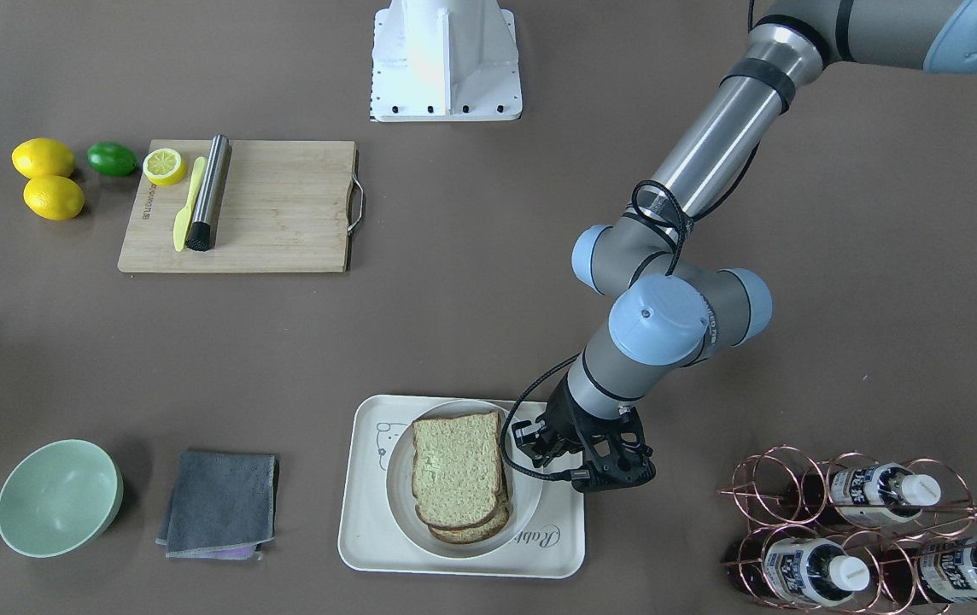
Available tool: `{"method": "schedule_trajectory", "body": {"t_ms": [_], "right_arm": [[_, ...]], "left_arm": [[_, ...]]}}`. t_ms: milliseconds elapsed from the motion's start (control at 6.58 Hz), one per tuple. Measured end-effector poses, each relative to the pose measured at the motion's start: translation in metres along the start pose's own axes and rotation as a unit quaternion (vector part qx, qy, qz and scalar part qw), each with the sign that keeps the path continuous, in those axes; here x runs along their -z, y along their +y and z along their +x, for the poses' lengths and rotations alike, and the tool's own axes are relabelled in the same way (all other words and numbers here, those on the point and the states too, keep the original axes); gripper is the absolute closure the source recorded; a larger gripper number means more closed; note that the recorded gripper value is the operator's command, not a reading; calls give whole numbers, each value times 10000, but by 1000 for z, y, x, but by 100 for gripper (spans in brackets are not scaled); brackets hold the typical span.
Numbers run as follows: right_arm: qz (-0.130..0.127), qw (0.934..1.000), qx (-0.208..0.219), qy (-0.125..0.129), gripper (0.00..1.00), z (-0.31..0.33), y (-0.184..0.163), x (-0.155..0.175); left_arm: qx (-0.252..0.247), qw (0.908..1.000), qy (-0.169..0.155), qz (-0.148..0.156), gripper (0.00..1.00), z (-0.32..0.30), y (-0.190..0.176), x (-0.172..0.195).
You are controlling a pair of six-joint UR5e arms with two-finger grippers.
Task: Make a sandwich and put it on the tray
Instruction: 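Release the plate and pull the left arm back out of view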
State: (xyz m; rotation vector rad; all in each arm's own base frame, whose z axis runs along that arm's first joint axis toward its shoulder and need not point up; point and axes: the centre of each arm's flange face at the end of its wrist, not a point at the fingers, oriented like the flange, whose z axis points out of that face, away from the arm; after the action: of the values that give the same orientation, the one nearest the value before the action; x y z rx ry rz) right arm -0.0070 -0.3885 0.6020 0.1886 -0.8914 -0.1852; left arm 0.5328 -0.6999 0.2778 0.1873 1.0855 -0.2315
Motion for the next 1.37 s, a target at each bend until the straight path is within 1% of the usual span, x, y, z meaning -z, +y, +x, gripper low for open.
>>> {"method": "schedule_trajectory", "body": {"t_ms": [304, 456, 608, 760, 912, 1064, 1216, 1368], "right_arm": [[10, 10000, -4, -4, 1, -1, -1, 1], [24, 10000, 2, 6, 1, -2, -2, 2], [40, 10000, 13, 27, 1, -3, -4, 3], [50, 10000, 20, 45, 1, -3, -5, 3], [50, 10000, 20, 52, 1, -3, -5, 3], [46, 10000, 12, 62, 1, -2, -5, 3], [45, 9999, 8, 104, 1, 0, -4, 2], [57, 9998, 10, 181, 1, 2, -4, 2]], "left_arm": [[-1, 9999, 98, 71, 3, 6, -1, 5], [-4, 9998, 194, 91, 3, 2, 4, 13], [-5, 9996, 265, 38, 3, -13, 18, 31], [61, 9996, 201, -186, 3, -28, 40, 62], [177, 9989, 57, -428, 3, -42, 64, 111], [111, 9986, -99, -509, 3, -68, 88, 168], [-172, 9979, -313, -539, 3, -101, 110, 219], [-577, 9949, -601, -563, 3, -148, 132, 270]]}}
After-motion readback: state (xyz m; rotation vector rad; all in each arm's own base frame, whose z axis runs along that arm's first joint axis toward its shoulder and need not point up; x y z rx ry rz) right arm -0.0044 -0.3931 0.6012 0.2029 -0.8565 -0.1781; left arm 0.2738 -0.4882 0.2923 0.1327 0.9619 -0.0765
